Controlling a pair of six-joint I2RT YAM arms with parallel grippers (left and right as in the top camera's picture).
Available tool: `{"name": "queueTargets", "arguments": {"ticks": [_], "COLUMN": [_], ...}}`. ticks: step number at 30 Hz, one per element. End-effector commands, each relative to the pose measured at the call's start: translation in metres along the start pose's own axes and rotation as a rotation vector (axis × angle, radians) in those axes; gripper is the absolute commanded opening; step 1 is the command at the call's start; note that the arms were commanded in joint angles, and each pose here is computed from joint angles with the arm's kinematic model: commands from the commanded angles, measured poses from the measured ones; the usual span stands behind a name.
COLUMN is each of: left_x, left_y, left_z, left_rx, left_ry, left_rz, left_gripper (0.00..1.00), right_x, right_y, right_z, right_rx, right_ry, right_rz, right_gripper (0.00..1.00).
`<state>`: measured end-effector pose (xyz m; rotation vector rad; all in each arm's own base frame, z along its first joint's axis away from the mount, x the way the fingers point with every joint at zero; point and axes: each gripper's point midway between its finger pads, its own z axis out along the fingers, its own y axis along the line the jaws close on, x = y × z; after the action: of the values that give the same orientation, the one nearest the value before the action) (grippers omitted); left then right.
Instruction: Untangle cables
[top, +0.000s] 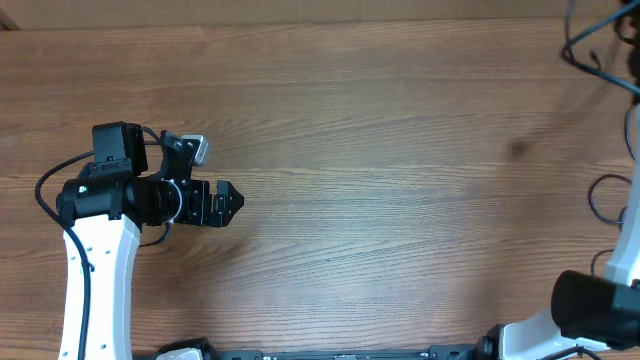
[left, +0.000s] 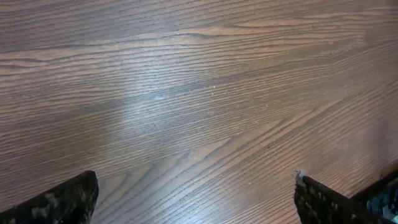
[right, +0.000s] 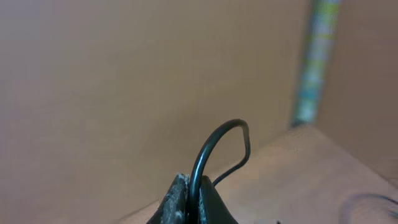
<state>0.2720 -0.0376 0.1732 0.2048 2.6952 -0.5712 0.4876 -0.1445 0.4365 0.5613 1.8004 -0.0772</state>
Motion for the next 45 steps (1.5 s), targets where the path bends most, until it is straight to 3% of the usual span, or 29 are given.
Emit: {"name": "queueTargets", "arguments": {"ticks": [1, 6, 25, 27, 30, 34, 35, 45], "left_x": [0.001, 0.001, 0.001, 0.001, 0.001, 0.001, 0.001, 0.001], "left_y": [0.0, 0.0, 0.0, 0.0, 0.0, 0.0, 0.0, 0.0], "left_z": [0.001, 0.001, 0.001, 0.001, 0.001, 0.001, 0.001, 0.001], "left_rx": [0.002, 0.002, 0.002, 0.002, 0.002, 0.002, 0.002, 0.002], "left_ry": [0.004, 0.005, 0.004, 0.004, 0.004, 0.004, 0.004, 0.005], "left_rz": [-0.016, -0.016, -0.016, -0.016, -0.016, -0.016, -0.016, -0.016], "left_gripper": [1.0, 1.0, 1.0, 1.0, 1.0, 1.0, 1.0, 1.0], "right_x": [0.017, 0.054, 0.201, 0.205, 0.206, 0.208, 0.209, 0.232], "right_y": [-0.041, -0.08, -0.123, -0.127, -0.13, -0.131, -0.131, -0.122], "right_z": [0.023, 0.048, 0.082, 0.08, 0.078, 0.076, 0.075, 0.056], "right_rx": [0.11, 0.196, 0.332, 0.36, 0.376, 0.378, 0.379, 0.336], "right_ry": [0.057, 0.181, 0.655, 0.67, 0.677, 0.686, 0.692, 0.823], "right_rz": [0.002, 0.014, -0.017, -0.022, -0.026, -0.027, -0.027, -0.005], "right_gripper": [0.04, 0.04, 0.04, 0.13, 0.38, 0.96, 1.0, 1.0]}}
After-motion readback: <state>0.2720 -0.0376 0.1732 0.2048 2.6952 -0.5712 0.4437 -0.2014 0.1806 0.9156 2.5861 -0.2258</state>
